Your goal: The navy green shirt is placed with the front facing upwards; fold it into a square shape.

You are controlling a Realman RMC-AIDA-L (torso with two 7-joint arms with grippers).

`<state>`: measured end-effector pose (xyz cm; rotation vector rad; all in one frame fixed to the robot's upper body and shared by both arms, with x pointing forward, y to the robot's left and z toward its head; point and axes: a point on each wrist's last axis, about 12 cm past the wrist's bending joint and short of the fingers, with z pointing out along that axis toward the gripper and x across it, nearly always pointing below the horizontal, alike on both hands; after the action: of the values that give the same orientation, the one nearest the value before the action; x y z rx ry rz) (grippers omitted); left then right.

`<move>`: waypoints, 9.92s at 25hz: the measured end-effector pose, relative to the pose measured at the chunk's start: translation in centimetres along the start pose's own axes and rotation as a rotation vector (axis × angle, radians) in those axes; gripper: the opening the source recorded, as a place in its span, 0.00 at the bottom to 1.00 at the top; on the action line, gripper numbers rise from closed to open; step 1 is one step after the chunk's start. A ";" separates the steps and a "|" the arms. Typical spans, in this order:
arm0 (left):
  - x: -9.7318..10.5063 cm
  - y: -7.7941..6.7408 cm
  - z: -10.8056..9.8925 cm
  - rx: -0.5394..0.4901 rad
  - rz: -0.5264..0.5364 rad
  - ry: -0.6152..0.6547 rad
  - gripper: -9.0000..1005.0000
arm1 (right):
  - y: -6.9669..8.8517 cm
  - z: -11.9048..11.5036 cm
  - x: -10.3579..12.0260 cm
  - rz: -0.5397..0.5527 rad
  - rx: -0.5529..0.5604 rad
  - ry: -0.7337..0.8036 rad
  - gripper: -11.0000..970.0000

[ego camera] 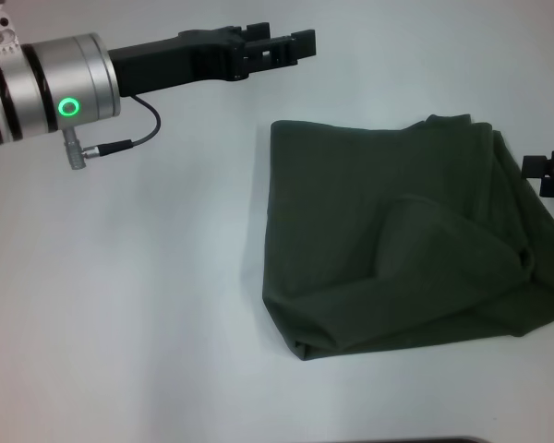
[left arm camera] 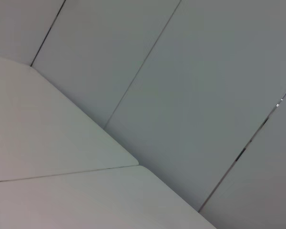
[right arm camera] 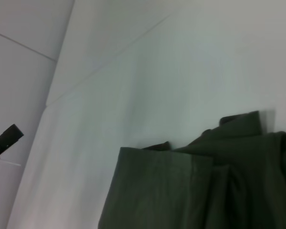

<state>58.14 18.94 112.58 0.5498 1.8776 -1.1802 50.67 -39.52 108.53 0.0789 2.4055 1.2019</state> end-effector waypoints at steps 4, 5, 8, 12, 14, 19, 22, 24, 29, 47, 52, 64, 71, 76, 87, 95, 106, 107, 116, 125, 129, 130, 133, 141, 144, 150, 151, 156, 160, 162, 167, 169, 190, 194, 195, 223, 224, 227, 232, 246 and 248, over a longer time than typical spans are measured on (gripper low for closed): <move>0.2 0.1 0.1 -0.006 -0.005 -0.001 0.87 | -0.2 -0.1 0.1 0.010 0.014 -0.002 0.95; 0.2 0.1 0.2 -0.006 -0.006 -0.001 0.87 | -0.3 0.0 0.1 0.012 0.017 -0.001 0.95; 0.3 0.2 0.2 -0.008 -0.010 0.001 0.87 | -0.2 0.4 0.0 0.015 0.014 0.002 0.95; 0.5 0.3 0.3 -0.011 -0.019 0.000 0.87 | -0.2 1.4 0.1 0.021 0.015 0.024 0.95; 0.6 0.3 0.2 -0.013 -0.021 0.001 0.87 | -0.2 2.0 0.3 0.025 0.018 0.036 0.95; 0.5 0.5 0.1 -0.019 -0.012 0.000 0.87 | -0.2 2.9 0.7 0.030 0.017 0.049 0.95; 0.5 0.5 0.0 -0.020 -0.011 -0.002 0.87 | -0.1 3.1 0.8 0.032 0.013 0.050 0.95; 0.4 0.5 0.0 -0.020 -0.009 -0.004 0.87 | -0.1 3.2 0.8 0.031 0.011 0.051 0.95; 0.3 0.6 0.0 -0.022 -0.003 -0.006 0.87 | 0.2 3.7 0.7 0.027 0.004 0.054 0.95; 0.9 0.8 -0.2 -0.030 -0.020 -0.003 0.87 | 0.1 5.1 0.4 0.015 0.037 0.035 0.70; 1.0 0.8 -0.2 -0.035 -0.019 -0.003 0.87 | 0.4 5.7 0.5 0.008 0.028 0.048 0.54; 1.2 1.0 -0.2 -0.038 -0.021 0.000 0.87 | 2.0 5.3 -0.3 -0.056 -0.062 0.053 0.17; 1.1 1.0 -0.2 -0.040 -0.025 -0.006 0.87 | 3.6 4.9 -1.4 -0.104 -0.140 0.058 0.15; 1.1 1.1 -0.3 -0.044 -0.029 -0.010 0.87 | 4.4 4.1 -1.9 -0.134 -0.179 0.054 0.15; 1.3 1.5 -0.5 -0.059 -0.056 -0.022 0.87 | 5.5 2.5 -2.7 -0.174 -0.240 0.045 0.15; 1.3 1.5 -0.5 -0.061 -0.059 -0.022 0.87 | 4.9 2.0 -2.6 -0.162 -0.218 0.029 0.15; 1.3 1.5 -0.5 -0.062 -0.069 -0.020 0.87 | 2.4 1.9 -1.2 -0.102 -0.084 0.022 0.15; 1.3 1.5 -0.5 -0.062 -0.070 -0.020 0.87 | 2.2 2.1 -1.0 -0.096 -0.069 0.027 0.15; 1.9 1.7 -0.6 -0.065 -0.094 -0.010 0.87 | 0.1 2.1 0.1 -0.044 0.045 -0.021 0.15; 2.1 1.8 -0.7 -0.069 -0.092 -0.009 0.87 | -0.9 1.0 0.5 -0.056 0.059 -0.107 0.25; 2.2 1.8 -0.8 -0.071 -0.092 -0.009 0.87 | -1.0 -0.2 0.1 -0.060 0.055 -0.189 0.40; 2.2 1.8 -0.8 -0.071 -0.093 -0.009 0.87 | -1.0 -0.5 0.0 -0.062 0.051 -0.206 0.45; 2.4 1.9 -0.8 -0.072 -0.096 -0.008 0.87 | -0.4 -1.4 -0.6 -0.077 0.012 -0.247 0.57; 2.4 1.9 -0.8 -0.073 -0.086 -0.011 0.87 | 1.6 -0.4 -1.6 -0.121 -0.098 -0.214 0.84; 2.4 1.9 -0.9 -0.074 -0.079 -0.014 0.87 | 1.8 0.7 -1.4 -0.125 -0.101 -0.174 0.90; 2.5 2.0 -0.9 -0.085 -0.073 -0.018 0.87 | 1.5 2.3 -0.7 -0.100 -0.080 -0.118 0.77; 2.5 2.1 -0.9 -0.089 -0.073 -0.018 0.87 | 1.3 2.4 -0.7 -0.096 -0.069 -0.114 0.75; 2.7 2.2 -0.9 -0.098 -0.077 -0.015 0.87 | 0.2 2.8 -0.6 -0.077 0.010 -0.108 0.54; 2.9 2.3 -0.8 -0.101 -0.083 -0.013 0.87 | -0.1 2.8 -0.8 -0.077 0.039 -0.117 0.28; 2.9 2.3 -0.8 -0.103 -0.083 -0.013 0.87 | 0.0 2.8 -1.0 -0.087 0.040 -0.121 0.20; 2.8 2.3 -0.8 -0.105 -0.080 -0.012 0.87 | 1.0 3.1 -1.3 -0.124 -0.018 -0.091 0.12; 2.9 2.3 -0.8 -0.106 -0.078 -0.011 0.87 | 1.6 3.5 -1.3 -0.141 -0.046 -0.067 0.11; 3.2 2.5 -0.6 -0.121 -0.085 -0.013 0.87 | 2.9 8.3 -0.3 -0.186 -0.043 0.135 0.11; 3.4 2.6 -0.6 -0.129 -0.088 -0.013 0.87 | 2.7 7.6 0.2 -0.173 -0.060 0.151 0.11; 3.4 2.6 -0.6 -0.129 -0.088 -0.013 0.87 | 2.7 7.4 0.3 -0.170 -0.067 0.155 0.11; 3.8 2.5 -0.1 -0.117 -0.102 0.001 0.87 | 0.7 -1.2 4.3 -0.124 -0.200 0.072 0.18; 3.8 2.5 -0.1 -0.118 -0.102 0.001 0.87 | 0.8 -1.1 4.3 -0.126 -0.209 0.077 0.21; 3.7 2.5 -0.2 -0.120 -0.102 -0.002 0.87 | 1.1 -0.9 4.4 -0.130 -0.227 0.086 0.33; 3.7 2.5 -0.2 -0.120 -0.102 -0.004 0.87 | 1.2 -0.8 4.4 -0.128 -0.234 0.088 0.44; 3.6 2.6 -0.1 -0.131 -0.088 -0.002 0.87 | 0.8 -0.5 4.6 -0.111 -0.203 0.104 0.37; 3.6 2.6 -0.1 -0.131 -0.087 -0.002 0.87 | 0.9 -0.3 4.7 -0.111 -0.205 0.111 0.29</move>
<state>57.97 19.97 108.24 0.3985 1.9781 -1.1035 46.23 -38.04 107.62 -0.1865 2.3303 1.4251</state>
